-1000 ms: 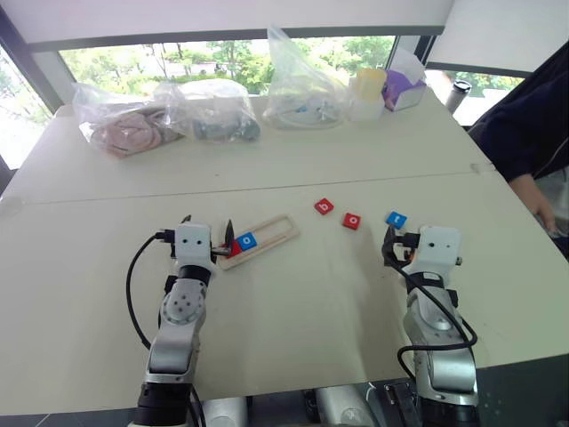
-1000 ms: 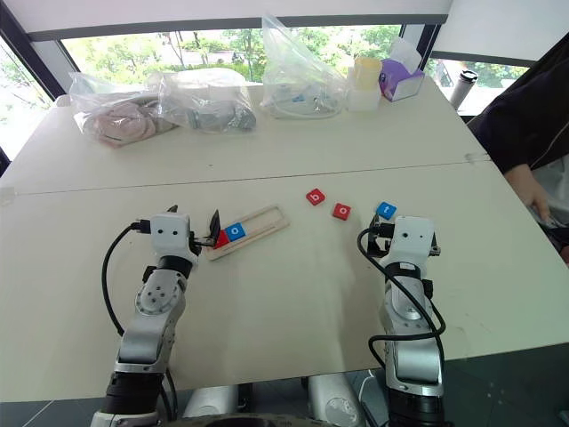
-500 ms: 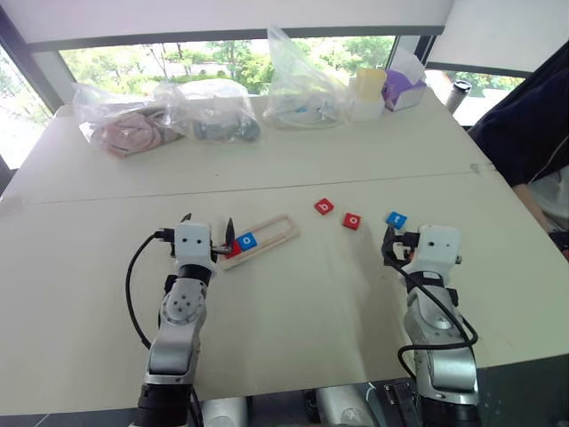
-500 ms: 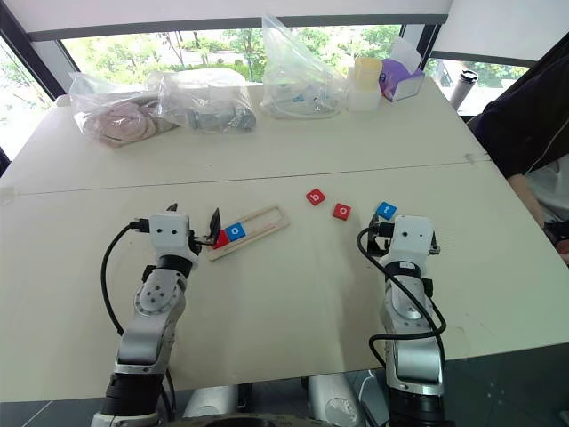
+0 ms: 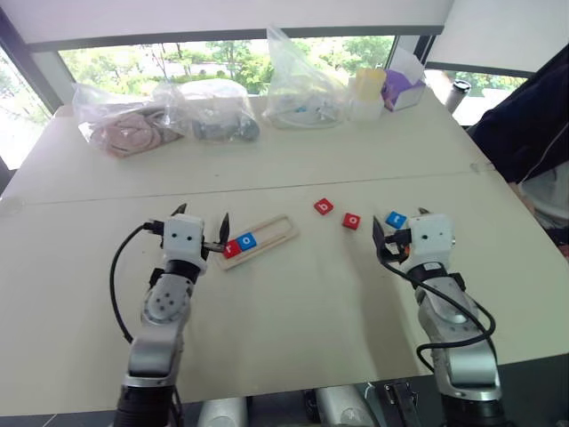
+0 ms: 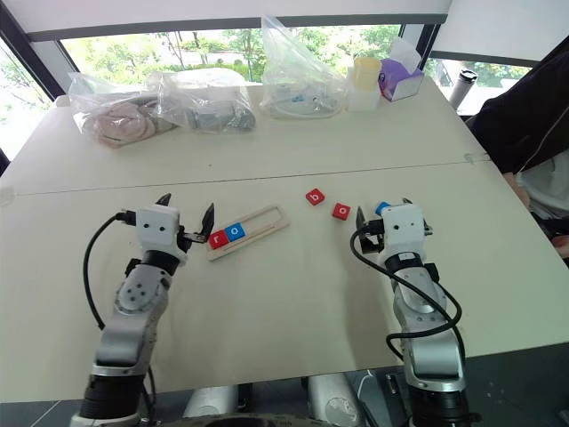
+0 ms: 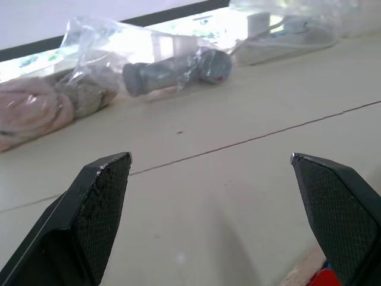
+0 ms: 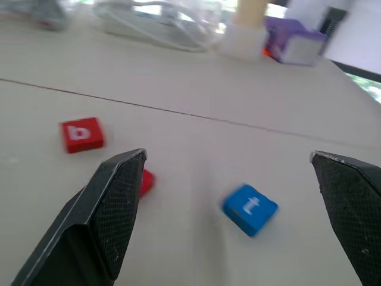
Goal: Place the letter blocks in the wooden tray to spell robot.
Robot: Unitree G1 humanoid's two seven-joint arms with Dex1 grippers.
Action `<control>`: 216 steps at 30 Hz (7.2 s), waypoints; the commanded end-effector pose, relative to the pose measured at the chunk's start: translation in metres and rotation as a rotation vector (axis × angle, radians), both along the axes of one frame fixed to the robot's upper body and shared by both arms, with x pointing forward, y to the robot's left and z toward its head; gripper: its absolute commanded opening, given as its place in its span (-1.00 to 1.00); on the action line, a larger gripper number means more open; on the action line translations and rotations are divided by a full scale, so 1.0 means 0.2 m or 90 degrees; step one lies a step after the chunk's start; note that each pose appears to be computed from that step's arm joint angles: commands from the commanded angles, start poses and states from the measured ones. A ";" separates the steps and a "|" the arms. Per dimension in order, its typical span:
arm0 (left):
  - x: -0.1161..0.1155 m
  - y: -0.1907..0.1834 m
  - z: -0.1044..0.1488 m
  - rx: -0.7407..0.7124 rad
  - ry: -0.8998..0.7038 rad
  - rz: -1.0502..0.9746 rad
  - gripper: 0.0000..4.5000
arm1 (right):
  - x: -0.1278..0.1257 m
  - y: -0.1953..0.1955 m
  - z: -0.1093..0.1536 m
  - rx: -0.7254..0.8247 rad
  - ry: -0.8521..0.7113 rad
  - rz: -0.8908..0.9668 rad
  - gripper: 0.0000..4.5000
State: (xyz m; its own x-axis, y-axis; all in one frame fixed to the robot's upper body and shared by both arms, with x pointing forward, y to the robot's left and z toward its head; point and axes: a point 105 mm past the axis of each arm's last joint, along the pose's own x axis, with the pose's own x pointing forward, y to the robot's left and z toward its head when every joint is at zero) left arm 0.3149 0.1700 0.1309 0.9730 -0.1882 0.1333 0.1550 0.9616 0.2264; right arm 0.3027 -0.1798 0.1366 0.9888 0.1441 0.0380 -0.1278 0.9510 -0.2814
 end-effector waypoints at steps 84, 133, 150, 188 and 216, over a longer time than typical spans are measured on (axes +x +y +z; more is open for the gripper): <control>-0.05 -0.01 -0.33 0.237 0.271 -0.569 0.39 | -0.19 0.27 0.18 -0.098 0.128 0.429 1.00; -0.25 0.13 -0.27 0.273 0.356 -0.604 0.99 | 0.28 0.34 0.02 -0.029 0.171 0.261 1.00; -0.26 0.01 -0.05 0.151 0.256 -0.575 0.99 | 0.52 0.45 -0.14 -0.046 0.242 0.236 1.00; -0.20 -0.13 0.00 0.152 0.224 -0.651 1.00 | -0.16 0.09 -0.18 0.098 0.357 -0.051 -0.47; -0.29 -0.12 0.00 0.152 0.241 -0.643 1.00 | -0.05 -0.07 -0.14 -0.262 0.327 0.503 0.99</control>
